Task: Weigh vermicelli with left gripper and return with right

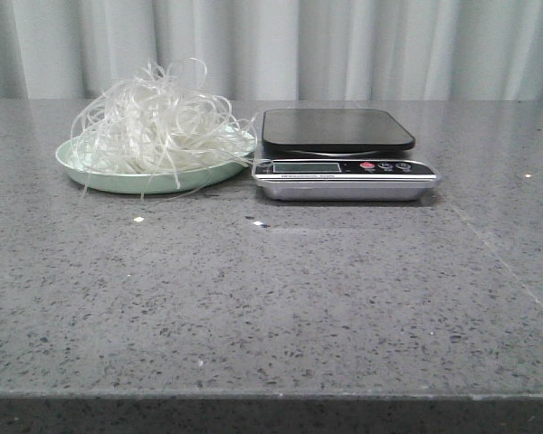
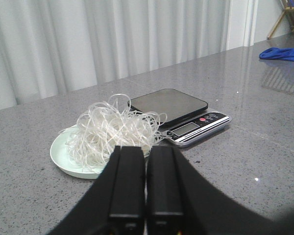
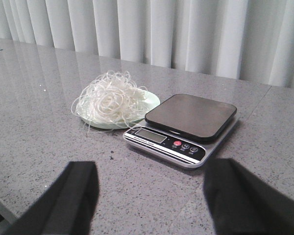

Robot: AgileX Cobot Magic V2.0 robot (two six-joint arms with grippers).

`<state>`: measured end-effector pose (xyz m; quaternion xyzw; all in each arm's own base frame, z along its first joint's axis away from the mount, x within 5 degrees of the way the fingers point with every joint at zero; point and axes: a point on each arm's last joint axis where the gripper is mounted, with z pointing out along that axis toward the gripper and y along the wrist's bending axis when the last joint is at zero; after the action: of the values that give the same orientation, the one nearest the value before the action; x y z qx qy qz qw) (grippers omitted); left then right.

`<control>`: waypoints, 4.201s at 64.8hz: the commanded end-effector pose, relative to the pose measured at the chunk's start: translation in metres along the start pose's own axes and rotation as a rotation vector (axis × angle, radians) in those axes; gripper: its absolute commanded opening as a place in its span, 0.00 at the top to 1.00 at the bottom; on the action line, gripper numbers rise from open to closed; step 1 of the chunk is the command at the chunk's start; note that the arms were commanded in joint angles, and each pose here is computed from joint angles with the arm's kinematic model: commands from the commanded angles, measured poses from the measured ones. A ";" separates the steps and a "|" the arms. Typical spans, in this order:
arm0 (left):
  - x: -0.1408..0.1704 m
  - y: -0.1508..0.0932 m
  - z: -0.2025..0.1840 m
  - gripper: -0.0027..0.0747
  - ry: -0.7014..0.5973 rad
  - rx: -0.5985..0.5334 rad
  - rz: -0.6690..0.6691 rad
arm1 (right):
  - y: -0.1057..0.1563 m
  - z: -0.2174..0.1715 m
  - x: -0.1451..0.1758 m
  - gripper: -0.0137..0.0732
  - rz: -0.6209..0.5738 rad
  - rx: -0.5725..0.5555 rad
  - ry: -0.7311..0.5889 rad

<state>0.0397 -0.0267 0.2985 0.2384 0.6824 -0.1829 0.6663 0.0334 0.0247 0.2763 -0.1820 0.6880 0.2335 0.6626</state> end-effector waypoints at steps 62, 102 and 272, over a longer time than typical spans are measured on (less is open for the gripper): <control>0.018 0.010 0.010 0.79 -0.024 -0.198 -0.025 | 0.000 -0.002 -0.017 0.63 -0.013 0.006 -0.120; 0.085 0.025 0.000 0.79 -0.170 -0.615 -0.039 | 0.000 -0.002 -0.017 0.63 -0.013 0.006 -0.121; 0.084 0.025 0.000 0.79 -0.172 -0.617 -0.038 | -0.035 0.004 0.056 0.63 -0.116 0.554 -0.232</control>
<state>0.0562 0.0001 0.2092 0.0014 0.6877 0.0028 0.7260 0.0564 0.0021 0.2059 -0.0020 0.6759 0.0255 0.7366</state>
